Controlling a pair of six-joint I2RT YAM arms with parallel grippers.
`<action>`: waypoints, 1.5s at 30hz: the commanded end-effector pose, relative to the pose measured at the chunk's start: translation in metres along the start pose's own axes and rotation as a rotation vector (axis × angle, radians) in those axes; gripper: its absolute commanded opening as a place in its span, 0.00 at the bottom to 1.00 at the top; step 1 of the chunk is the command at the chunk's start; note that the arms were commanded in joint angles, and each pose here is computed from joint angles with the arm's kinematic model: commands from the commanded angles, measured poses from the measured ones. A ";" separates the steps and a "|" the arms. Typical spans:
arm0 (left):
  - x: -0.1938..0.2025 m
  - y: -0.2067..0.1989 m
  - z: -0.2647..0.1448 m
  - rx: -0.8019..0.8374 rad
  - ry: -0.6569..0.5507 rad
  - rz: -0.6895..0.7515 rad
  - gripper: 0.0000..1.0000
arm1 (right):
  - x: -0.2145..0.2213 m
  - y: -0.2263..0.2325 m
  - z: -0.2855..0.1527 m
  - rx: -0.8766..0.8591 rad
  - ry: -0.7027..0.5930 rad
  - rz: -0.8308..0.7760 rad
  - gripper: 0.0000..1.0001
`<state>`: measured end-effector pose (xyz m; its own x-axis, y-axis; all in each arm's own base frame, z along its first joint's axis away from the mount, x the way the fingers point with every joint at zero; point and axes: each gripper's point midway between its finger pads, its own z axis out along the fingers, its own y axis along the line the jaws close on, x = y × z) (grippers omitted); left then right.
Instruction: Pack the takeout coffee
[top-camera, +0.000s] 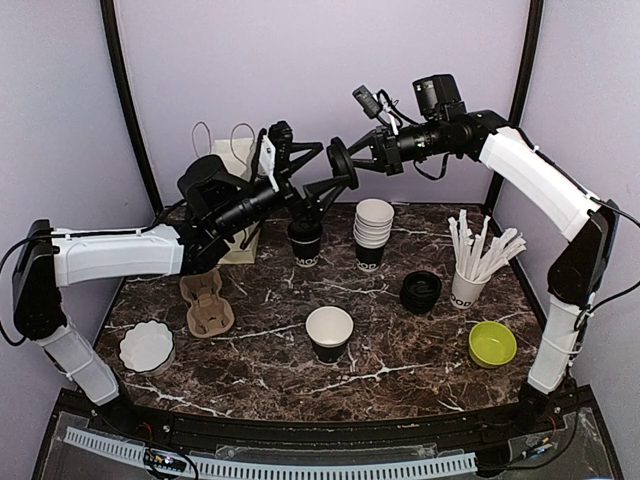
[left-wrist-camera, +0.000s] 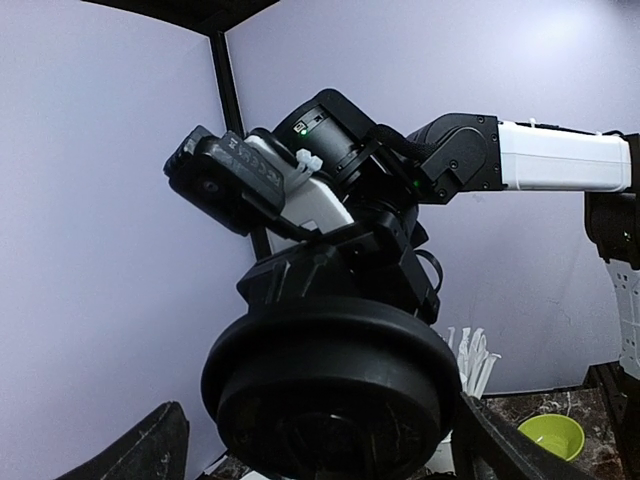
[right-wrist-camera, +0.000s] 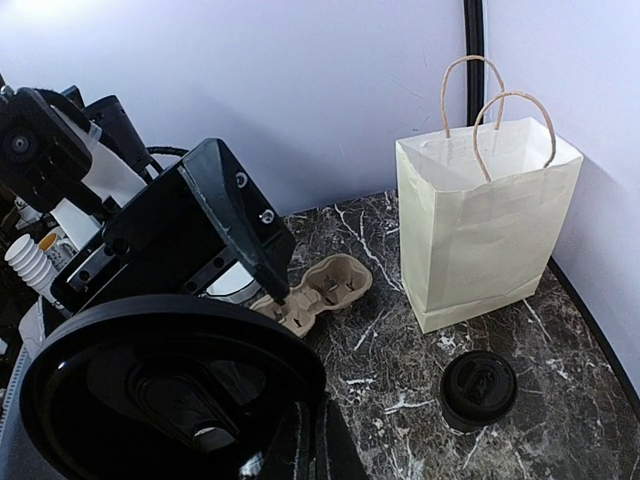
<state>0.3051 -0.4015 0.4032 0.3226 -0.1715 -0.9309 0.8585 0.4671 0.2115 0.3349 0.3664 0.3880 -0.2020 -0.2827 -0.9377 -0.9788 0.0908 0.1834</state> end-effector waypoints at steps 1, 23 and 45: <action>-0.018 -0.001 0.006 0.008 -0.053 -0.007 0.91 | -0.013 0.007 -0.008 -0.005 -0.037 -0.028 0.00; -0.011 -0.006 -0.002 0.029 0.011 -0.035 0.68 | -0.001 -0.009 -0.006 0.056 -0.001 0.007 0.20; 0.068 -0.069 -0.134 0.160 0.883 -0.327 0.65 | 0.148 0.000 -0.026 0.090 0.233 0.275 0.47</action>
<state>0.2392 -0.3438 0.3219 -0.1561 0.3420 -0.9267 0.9256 0.3782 -0.0164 0.3129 0.2991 0.2547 -0.4909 -0.4310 -0.7571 -0.8686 0.3087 0.3875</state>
